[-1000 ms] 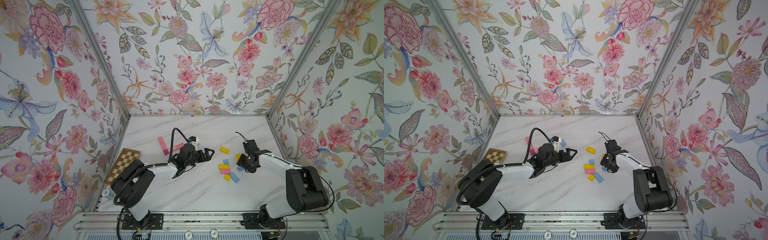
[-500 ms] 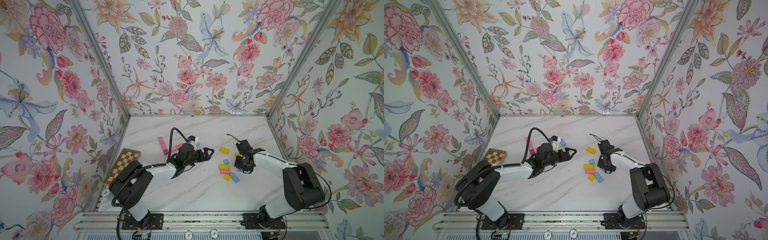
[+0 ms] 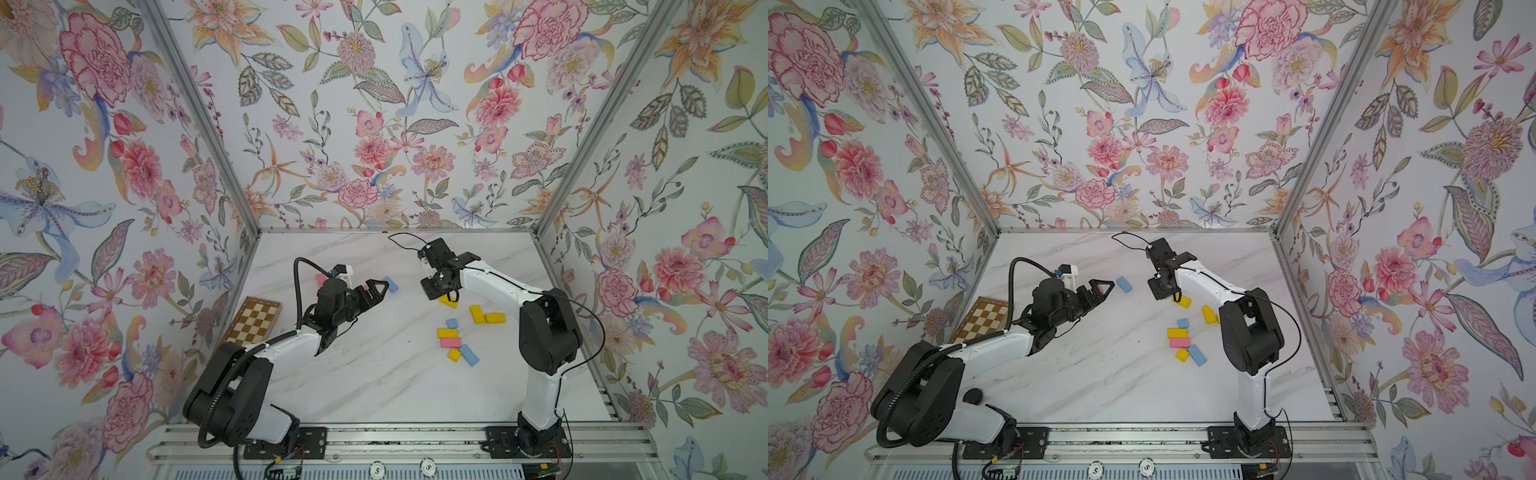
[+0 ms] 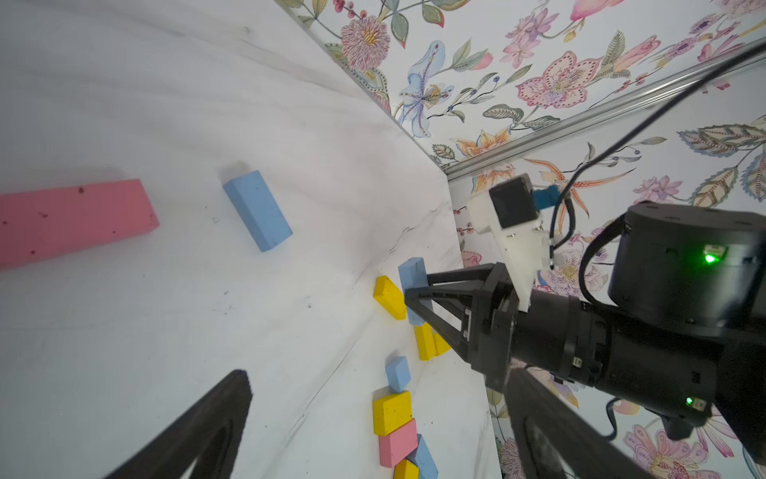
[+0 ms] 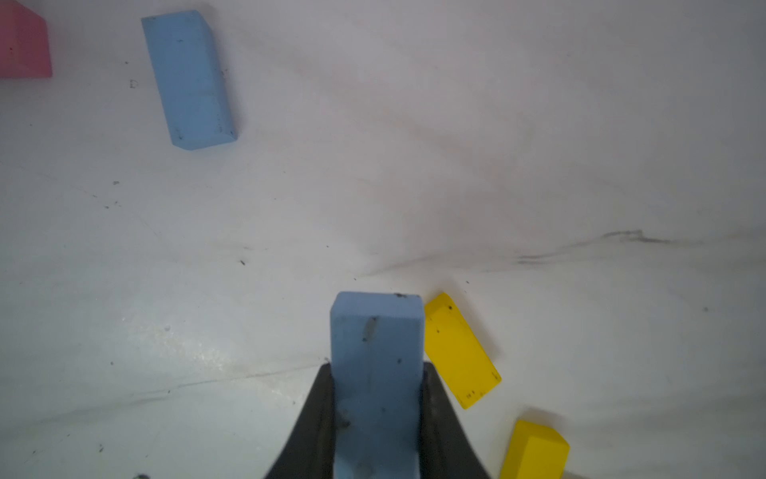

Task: Assemble the letter v with building blocks
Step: Assemble the building block at the center of the board.

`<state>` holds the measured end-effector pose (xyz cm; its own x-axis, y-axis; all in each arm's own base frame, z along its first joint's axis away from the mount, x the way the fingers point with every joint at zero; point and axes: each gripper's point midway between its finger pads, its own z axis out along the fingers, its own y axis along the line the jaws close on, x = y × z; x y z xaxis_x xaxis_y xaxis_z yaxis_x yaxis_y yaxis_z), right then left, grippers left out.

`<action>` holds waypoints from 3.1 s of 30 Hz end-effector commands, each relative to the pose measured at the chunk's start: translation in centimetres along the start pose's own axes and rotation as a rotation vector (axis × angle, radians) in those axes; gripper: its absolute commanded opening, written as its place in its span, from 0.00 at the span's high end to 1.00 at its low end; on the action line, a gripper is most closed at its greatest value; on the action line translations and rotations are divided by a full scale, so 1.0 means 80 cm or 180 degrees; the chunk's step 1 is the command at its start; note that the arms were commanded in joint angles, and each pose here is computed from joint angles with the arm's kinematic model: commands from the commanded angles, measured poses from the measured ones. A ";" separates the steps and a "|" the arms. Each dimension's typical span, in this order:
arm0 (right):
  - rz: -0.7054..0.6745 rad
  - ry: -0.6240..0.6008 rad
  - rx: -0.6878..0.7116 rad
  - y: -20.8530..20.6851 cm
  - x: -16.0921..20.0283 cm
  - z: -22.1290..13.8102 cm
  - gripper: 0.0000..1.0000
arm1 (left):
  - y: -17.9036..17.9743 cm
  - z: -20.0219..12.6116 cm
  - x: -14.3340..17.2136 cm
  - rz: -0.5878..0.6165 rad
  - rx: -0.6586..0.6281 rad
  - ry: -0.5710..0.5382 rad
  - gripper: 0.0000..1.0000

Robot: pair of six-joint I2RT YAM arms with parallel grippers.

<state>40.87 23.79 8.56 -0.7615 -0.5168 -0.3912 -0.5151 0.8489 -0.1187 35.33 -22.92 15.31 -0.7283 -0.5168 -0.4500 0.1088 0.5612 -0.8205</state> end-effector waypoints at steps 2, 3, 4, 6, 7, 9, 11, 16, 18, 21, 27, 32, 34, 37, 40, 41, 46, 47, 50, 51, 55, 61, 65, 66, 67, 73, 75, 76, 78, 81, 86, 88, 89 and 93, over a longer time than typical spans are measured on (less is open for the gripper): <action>-0.0545 0.0071 -0.0249 0.049 -0.011 0.017 0.75 | 0.016 -0.023 0.005 -0.0114 -0.0104 0.0014 0.01; -0.0566 0.0096 -0.0281 0.057 -0.012 0.025 0.75 | 0.019 -0.026 0.006 -0.0117 -0.0133 0.0011 0.01; -0.0581 0.0113 -0.0319 0.065 -0.012 0.031 0.75 | 0.023 -0.030 0.005 -0.0120 -0.0170 -0.0002 0.01; -0.0584 0.0158 -0.0363 0.075 -0.012 0.045 0.74 | 0.029 -0.036 0.006 -0.0114 -0.0226 -0.0022 0.01; -0.0586 0.0166 -0.0363 0.077 -0.013 0.049 0.74 | 0.029 -0.038 0.005 -0.0109 -0.0231 -0.0036 0.01; -0.0609 0.0194 -0.0385 0.083 -0.011 0.056 0.72 | 0.030 -0.040 0.005 -0.0104 -0.0242 -0.0040 0.01; -0.0623 0.0218 -0.0392 0.086 -0.009 0.060 0.70 | 0.032 -0.038 0.008 -0.0103 -0.0249 -0.0018 0.01; -0.0611 0.0224 -0.0458 0.091 -0.001 0.057 0.57 | 0.036 -0.034 0.012 -0.0174 -0.0202 -0.0015 0.01; -0.0610 0.0235 -0.0448 0.094 0.007 0.056 0.56 | 0.039 -0.032 0.015 -0.0210 -0.0191 -0.0005 0.01; -0.0584 0.0205 -0.0460 0.099 0.017 0.054 0.56 | 0.047 -0.032 0.020 -0.0248 -0.0203 0.0004 0.01; -0.0531 0.0322 -0.0304 0.092 0.039 0.069 0.63 | 0.052 -0.033 0.025 -0.0285 -0.0181 -0.0010 0.01; -0.0413 0.0279 -0.0246 0.078 0.033 0.075 0.71 | 0.053 -0.033 0.026 -0.0286 -0.0175 -0.0013 0.01; -0.0342 0.0252 -0.0286 0.073 0.027 0.076 0.72 | 0.053 -0.032 0.026 -0.0292 -0.0166 -0.0013 0.01; -0.0331 0.0234 -0.0274 0.068 0.020 0.078 0.74 | 0.054 -0.032 0.026 -0.0313 -0.0161 -0.0025 0.01; -0.0376 0.0222 -0.0316 0.073 0.017 0.080 0.74 | 0.056 -0.030 0.028 -0.0321 -0.0166 -0.0010 0.01; -0.0390 0.0227 -0.0320 0.074 0.017 0.082 0.74 | 0.057 -0.029 0.028 -0.0323 -0.0169 -0.0010 0.01; -0.0430 0.0238 -0.0362 0.084 0.015 0.089 0.75 | 0.057 -0.027 0.028 -0.0317 -0.0167 -0.0004 0.01; -0.0439 0.0228 -0.0380 0.087 0.014 0.088 0.75 | 0.057 -0.027 0.028 -0.0314 -0.0171 0.0000 0.01; -0.0455 0.0213 -0.0387 0.092 0.009 0.091 0.75 | 0.058 -0.025 0.029 -0.0312 -0.0174 0.0012 0.01; -0.0447 0.0219 -0.0377 0.091 0.009 0.093 0.75 | 0.058 -0.025 0.029 -0.0313 -0.0173 0.0015 0.01; -0.0439 0.0217 -0.0390 0.093 0.006 0.096 0.75 | 0.059 -0.025 0.030 -0.0314 -0.0178 0.0020 0.01; -0.0406 0.0210 -0.0417 0.091 0.002 0.099 0.74 | 0.060 -0.025 0.030 -0.0312 -0.0186 0.0021 0.01; -0.0434 0.0234 -0.0403 0.092 0.003 0.102 0.74 | 0.060 -0.024 0.030 -0.0313 -0.0188 0.0022 0.01; -0.0443 0.0240 -0.0405 0.093 0.004 0.103 0.74 | 0.060 -0.024 0.030 -0.0311 -0.0188 0.0027 0.01; -0.0444 0.0252 -0.0402 0.094 0.005 0.104 0.74 | 0.060 -0.023 0.030 -0.0309 -0.0188 0.0027 0.01; -0.0417 0.0268 -0.0387 0.091 0.006 0.109 0.74 | 0.057 -0.023 0.029 -0.0295 -0.0177 0.0033 0.01; -0.0408 0.0273 -0.0385 0.089 0.006 0.109 0.73 | 0.058 -0.023 0.029 -0.0289 -0.0188 0.0032 0.01; -0.0403 0.0276 -0.0385 0.089 0.006 0.110 0.73 | 0.059 -0.023 0.030 -0.0286 -0.0198 0.0033 0.01; -0.0404 0.0280 -0.0388 0.089 0.007 0.111 0.73 | 0.059 -0.023 0.030 -0.0284 -0.0201 0.0038 0.01; -0.0390 0.0288 -0.0370 0.086 0.007 0.112 0.72 | 0.060 -0.023 0.030 -0.0285 -0.0204 0.0045 0.01; -0.0366 0.0302 -0.0369 0.081 0.009 0.113 0.71 | 0.057 -0.021 0.029 -0.0274 -0.0202 0.0046 0.01; -0.0362 0.0301 -0.0371 0.080 0.008 0.114 0.71 | 0.056 -0.020 0.030 -0.0270 -0.0200 0.0057 0.01; -0.0374 0.0304 -0.0374 0.081 0.009 0.114 0.71 | 0.057 -0.019 0.029 -0.0271 -0.0202 0.0055 0.01; -0.0401 0.0320 -0.0364 0.083 0.010 0.117 0.71 | 0.056 -0.018 0.029 -0.0260 -0.0202 0.0061 0.01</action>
<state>41.20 31.32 2.30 -0.6941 -0.6161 -0.3725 -0.6496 0.7590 -0.0448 32.77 -20.35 10.65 -0.7455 -0.5626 -0.3574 -0.0171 0.5522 -0.8335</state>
